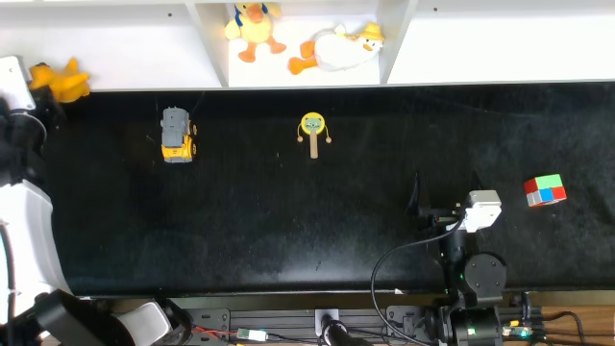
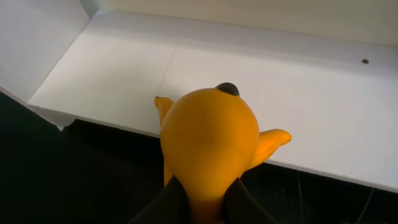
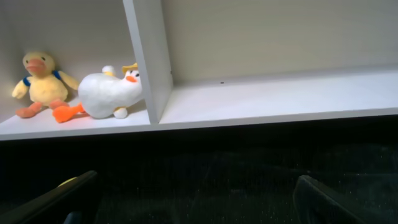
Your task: Store Toys
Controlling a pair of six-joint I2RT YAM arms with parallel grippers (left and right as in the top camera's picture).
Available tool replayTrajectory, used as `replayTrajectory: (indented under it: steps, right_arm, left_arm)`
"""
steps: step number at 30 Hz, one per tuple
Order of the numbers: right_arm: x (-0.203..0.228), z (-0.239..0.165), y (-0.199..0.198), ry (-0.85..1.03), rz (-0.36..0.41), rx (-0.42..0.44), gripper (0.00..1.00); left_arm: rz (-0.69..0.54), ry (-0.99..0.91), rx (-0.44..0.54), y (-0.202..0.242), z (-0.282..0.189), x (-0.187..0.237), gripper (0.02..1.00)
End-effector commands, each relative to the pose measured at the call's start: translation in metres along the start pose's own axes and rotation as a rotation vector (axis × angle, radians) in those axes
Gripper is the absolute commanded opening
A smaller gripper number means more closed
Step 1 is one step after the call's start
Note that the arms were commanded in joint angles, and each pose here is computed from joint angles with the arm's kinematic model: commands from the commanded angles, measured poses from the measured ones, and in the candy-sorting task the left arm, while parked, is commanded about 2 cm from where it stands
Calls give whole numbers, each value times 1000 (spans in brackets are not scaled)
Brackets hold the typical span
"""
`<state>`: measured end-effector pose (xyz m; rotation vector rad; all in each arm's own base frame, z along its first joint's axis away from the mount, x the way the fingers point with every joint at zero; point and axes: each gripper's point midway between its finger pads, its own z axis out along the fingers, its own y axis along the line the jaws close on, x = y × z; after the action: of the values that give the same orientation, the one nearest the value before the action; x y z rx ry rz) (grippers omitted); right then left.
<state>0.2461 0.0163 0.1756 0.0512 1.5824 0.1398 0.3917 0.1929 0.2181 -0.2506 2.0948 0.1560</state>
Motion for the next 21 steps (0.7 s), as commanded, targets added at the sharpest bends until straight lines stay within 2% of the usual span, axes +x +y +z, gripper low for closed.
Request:
replayTrajectory:
  steps: [1,11,16,21]
  right_arm:
    - [3,0,1,-1,4,-5,993]
    - [3,0,1,-1,4,-6,996]
    - [3,0,1,-1,4,-6,996]
    - [3,0,1,-1,4,-6,993]
  left_arm:
    - [-54,-39,-14,-5,-11,-18,187]
    - [7,161,-126,-12,-26,-32,176]
    - [6,155,-123,-11,-18,-49,174]
    - [5,161,-124,-9,-9,-47,174]
